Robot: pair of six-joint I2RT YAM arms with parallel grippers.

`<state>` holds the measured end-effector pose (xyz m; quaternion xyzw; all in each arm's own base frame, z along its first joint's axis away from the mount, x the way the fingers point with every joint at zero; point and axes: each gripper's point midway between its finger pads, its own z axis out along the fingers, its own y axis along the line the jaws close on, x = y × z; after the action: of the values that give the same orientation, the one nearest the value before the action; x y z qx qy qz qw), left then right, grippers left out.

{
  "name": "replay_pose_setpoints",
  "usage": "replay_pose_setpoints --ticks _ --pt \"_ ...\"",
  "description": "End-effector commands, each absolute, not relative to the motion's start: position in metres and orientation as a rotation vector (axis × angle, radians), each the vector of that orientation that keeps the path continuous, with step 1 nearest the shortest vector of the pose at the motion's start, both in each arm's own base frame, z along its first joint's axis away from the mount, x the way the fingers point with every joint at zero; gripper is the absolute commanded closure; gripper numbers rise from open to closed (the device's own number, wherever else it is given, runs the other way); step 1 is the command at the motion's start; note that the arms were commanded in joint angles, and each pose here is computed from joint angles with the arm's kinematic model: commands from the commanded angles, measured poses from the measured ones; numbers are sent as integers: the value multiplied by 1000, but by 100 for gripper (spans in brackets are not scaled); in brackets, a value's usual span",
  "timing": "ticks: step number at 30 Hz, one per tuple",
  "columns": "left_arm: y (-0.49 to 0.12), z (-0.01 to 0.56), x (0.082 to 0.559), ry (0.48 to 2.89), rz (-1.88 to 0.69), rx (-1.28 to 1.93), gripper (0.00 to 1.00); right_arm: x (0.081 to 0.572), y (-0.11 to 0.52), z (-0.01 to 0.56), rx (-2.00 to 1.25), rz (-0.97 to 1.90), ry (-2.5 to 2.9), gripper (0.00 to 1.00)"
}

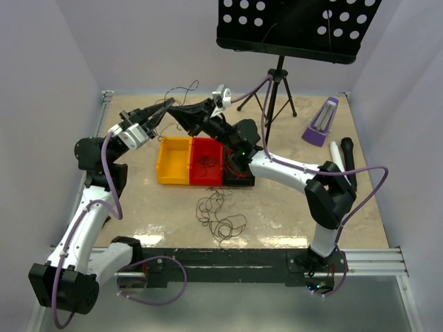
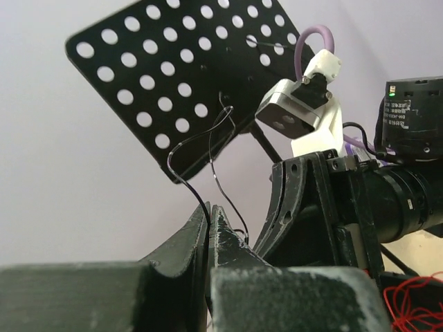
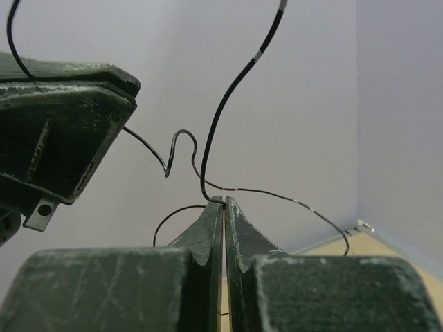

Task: Untangle the cables
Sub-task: Place the cable in the bin.

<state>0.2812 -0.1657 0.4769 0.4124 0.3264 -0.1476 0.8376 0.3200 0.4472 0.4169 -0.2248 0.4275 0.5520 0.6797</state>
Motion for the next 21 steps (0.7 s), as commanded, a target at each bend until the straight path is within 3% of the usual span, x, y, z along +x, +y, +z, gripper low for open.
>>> replay_pose_setpoints --ticks 1,21 --pt "-166 465 284 696 -293 889 100 330 448 396 -493 1215 988 100" --pt "-166 381 302 889 -370 867 100 349 450 322 -474 1220 1121 100"
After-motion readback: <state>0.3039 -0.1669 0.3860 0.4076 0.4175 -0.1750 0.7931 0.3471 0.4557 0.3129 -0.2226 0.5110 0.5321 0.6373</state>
